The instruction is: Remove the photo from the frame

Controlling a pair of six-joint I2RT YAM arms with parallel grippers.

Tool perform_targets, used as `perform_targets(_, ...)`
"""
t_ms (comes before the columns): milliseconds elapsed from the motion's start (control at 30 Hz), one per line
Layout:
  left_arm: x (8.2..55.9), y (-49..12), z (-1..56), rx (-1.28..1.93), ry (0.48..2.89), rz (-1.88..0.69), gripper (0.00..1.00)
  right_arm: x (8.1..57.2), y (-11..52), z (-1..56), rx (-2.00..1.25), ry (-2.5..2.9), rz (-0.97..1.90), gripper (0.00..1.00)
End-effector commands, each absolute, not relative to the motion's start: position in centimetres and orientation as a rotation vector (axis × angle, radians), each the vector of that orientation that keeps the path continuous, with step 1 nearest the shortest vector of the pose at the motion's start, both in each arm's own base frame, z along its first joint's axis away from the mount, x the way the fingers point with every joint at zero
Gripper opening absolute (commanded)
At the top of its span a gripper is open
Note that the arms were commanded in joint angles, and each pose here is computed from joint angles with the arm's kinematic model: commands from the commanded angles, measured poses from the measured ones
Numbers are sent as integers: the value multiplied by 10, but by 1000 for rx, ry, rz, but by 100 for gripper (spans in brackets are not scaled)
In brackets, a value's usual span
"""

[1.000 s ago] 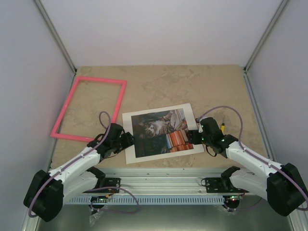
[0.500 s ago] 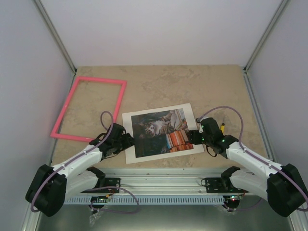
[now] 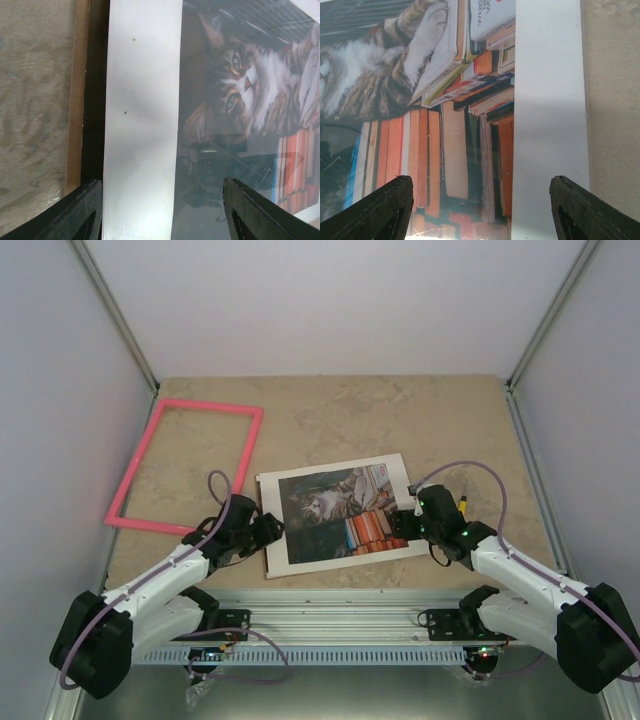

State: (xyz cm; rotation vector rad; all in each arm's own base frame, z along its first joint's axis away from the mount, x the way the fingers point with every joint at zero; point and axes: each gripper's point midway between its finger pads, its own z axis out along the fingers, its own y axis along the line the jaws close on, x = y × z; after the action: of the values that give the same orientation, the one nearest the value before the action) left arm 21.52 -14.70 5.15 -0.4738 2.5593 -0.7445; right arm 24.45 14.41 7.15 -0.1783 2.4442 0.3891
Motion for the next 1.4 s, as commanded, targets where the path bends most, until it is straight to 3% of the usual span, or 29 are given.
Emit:
perform_targets(0, 218, -158, 53, -469, 2551, -817, 67, 243, 146, 72, -189, 2431, 401, 76)
perform_targets(933, 234, -219, 51, -359, 2589, -904, 68, 242, 154, 69, -221, 2431, 430, 76)
perform_targets(1367, 245, -221, 56, -355, 2573, -847, 76, 242, 157, 65, -247, 2423, 437, 76)
